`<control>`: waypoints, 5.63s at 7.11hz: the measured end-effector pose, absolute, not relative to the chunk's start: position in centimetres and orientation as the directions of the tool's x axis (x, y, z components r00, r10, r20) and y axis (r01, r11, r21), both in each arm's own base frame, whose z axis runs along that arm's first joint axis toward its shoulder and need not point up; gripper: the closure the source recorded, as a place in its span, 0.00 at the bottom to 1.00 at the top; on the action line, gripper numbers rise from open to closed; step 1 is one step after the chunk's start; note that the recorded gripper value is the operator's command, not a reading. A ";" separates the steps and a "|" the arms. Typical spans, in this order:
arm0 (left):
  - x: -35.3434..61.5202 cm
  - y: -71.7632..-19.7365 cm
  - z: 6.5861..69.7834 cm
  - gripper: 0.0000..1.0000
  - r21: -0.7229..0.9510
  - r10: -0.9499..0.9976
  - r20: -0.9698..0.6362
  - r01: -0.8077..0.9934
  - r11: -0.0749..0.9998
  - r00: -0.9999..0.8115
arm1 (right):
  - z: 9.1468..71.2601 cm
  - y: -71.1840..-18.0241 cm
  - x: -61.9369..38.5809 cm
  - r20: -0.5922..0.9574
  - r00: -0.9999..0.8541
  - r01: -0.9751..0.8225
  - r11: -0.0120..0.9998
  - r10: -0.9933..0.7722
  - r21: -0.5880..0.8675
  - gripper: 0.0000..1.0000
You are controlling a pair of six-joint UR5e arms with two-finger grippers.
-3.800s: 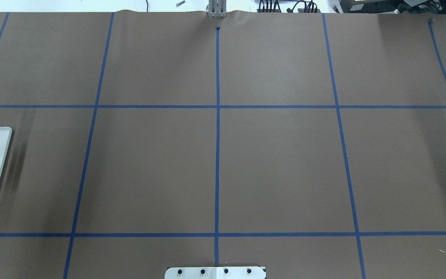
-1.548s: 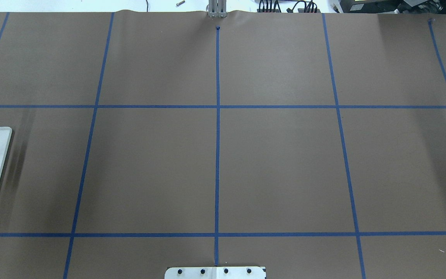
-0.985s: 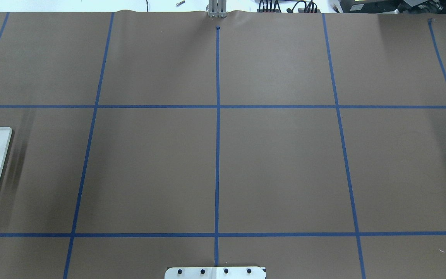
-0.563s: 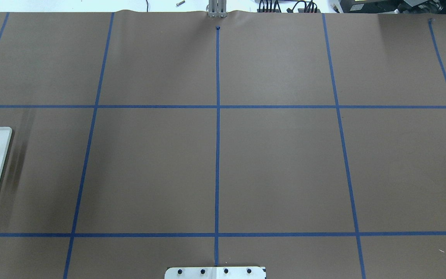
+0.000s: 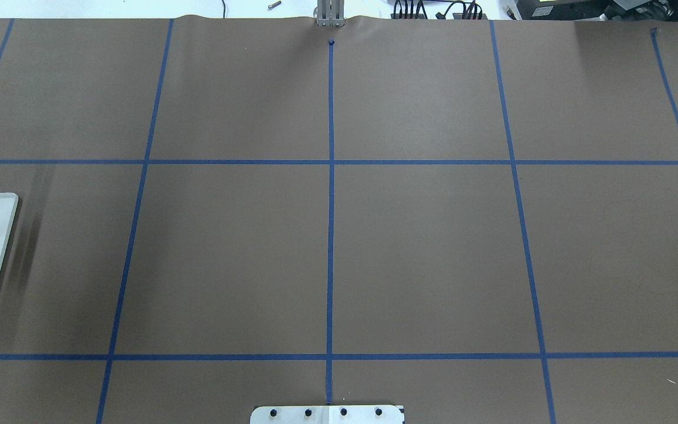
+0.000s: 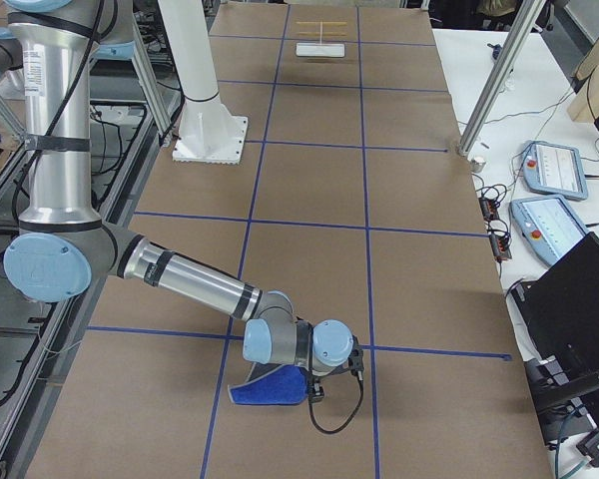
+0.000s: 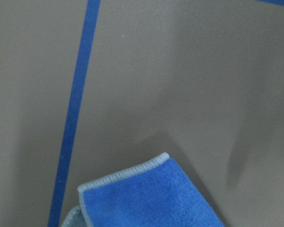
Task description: Hang towel on rack
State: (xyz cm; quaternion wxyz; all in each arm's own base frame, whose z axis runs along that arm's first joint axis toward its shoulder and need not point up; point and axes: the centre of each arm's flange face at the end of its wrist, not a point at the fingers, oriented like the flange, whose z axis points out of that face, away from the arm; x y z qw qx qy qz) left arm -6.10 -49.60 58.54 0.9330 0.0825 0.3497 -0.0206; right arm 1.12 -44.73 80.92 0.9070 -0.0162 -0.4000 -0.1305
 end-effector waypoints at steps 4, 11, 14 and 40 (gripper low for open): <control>-6.1 -49.8 58.5 0.02 0.144 0.023 -0.655 0.095 0.985 0.755 | 81.3 -46.6 -0.7 0.696 0.669 0.298 0.952 -0.261 0.070 0.05; -6.0 -50.1 58.4 0.02 0.150 0.030 -0.654 0.091 0.984 0.756 | 81.9 -46.6 -2.1 0.695 0.653 0.347 0.935 -0.301 0.078 1.00; -5.9 -50.3 58.1 0.01 0.155 0.032 -0.654 0.092 0.984 0.756 | 82.2 -46.5 -2.1 0.693 0.639 0.373 0.923 -0.333 0.100 1.00; 37.0 -53.6 9.5 0.02 -0.742 -0.791 -0.575 0.275 0.611 0.208 | 12.9 -40.9 -33.1 0.816 0.458 -0.341 0.779 -0.352 0.527 1.00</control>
